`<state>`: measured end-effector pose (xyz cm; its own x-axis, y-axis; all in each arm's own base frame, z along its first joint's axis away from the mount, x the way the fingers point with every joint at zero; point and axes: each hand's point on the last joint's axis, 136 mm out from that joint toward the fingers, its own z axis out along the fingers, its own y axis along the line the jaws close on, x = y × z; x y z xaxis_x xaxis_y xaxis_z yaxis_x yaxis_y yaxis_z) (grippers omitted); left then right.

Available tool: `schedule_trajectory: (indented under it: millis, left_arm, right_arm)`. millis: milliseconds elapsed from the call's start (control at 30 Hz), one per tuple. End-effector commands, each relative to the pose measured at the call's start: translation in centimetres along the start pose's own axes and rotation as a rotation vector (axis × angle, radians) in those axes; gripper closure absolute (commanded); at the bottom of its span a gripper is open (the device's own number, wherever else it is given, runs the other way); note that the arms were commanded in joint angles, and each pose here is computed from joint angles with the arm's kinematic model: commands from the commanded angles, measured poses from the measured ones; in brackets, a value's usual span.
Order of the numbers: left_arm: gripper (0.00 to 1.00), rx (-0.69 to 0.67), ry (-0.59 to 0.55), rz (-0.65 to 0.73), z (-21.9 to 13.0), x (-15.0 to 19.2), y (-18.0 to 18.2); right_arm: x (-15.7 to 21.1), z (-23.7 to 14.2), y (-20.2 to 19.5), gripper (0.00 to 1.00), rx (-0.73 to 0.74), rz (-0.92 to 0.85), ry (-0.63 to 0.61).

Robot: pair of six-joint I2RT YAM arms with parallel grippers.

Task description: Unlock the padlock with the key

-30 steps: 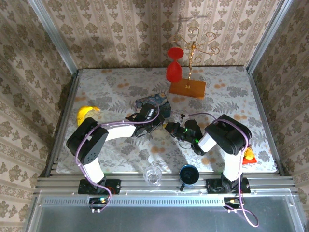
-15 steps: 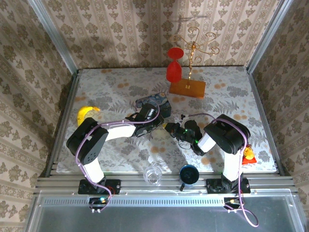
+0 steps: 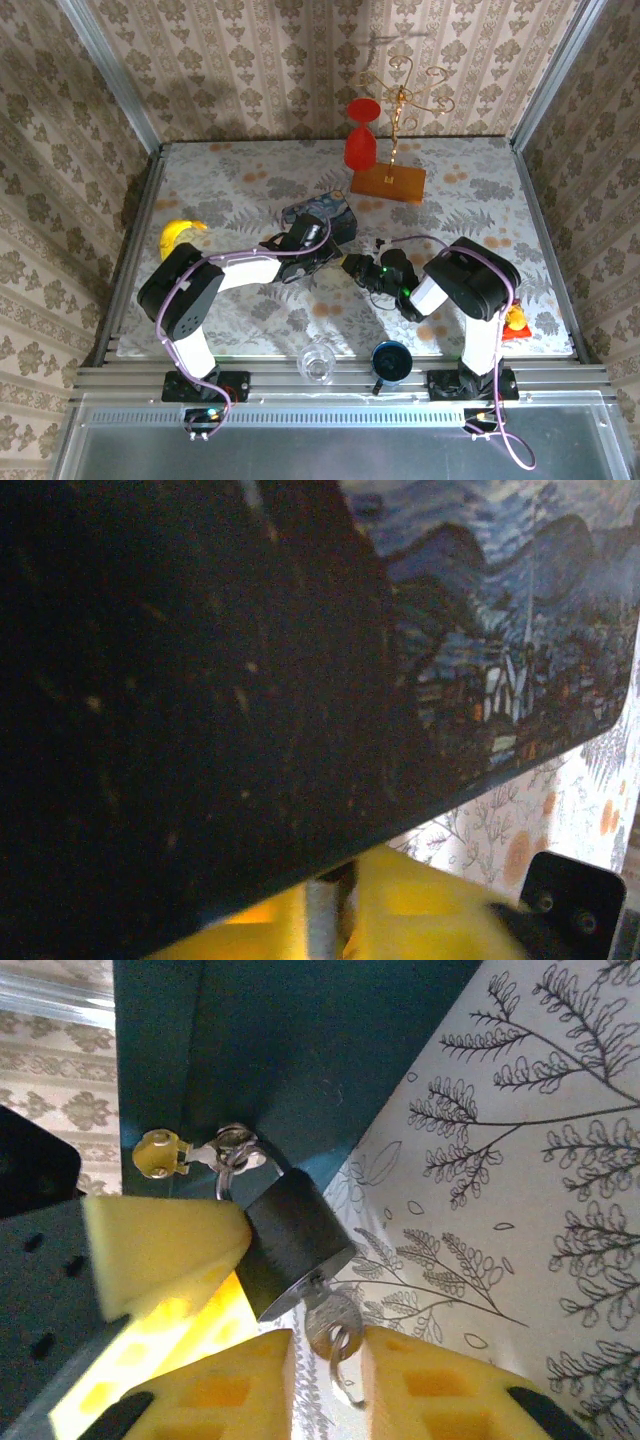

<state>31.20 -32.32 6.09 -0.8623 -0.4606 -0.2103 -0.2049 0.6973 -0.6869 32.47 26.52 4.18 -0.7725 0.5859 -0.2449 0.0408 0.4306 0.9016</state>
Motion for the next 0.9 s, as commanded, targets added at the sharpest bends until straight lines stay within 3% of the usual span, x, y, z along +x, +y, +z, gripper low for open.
schedule_trajectory:
  millis: [0,367,600,867]
  left_arm:
    - [1.00,-0.014,0.023,-0.001,-0.4,0.3,0.1]
    - [1.00,-0.005,0.036,-0.026,-0.2,0.1,0.3]
    - [1.00,0.046,0.078,-0.063,-0.3,0.3,-0.7]
    - [1.00,0.069,0.131,-0.084,-0.7,0.7,-1.4]
  right_arm:
    - [-0.4,-1.1,0.4,0.71,0.043,-0.081,-0.028]
    - [-1.6,-5.3,1.6,0.67,0.257,-0.356,-0.044]
    - [-1.6,-7.3,1.4,0.71,0.382,-0.565,0.020]
    - [-1.3,-7.0,2.6,0.74,0.422,-0.705,0.098]
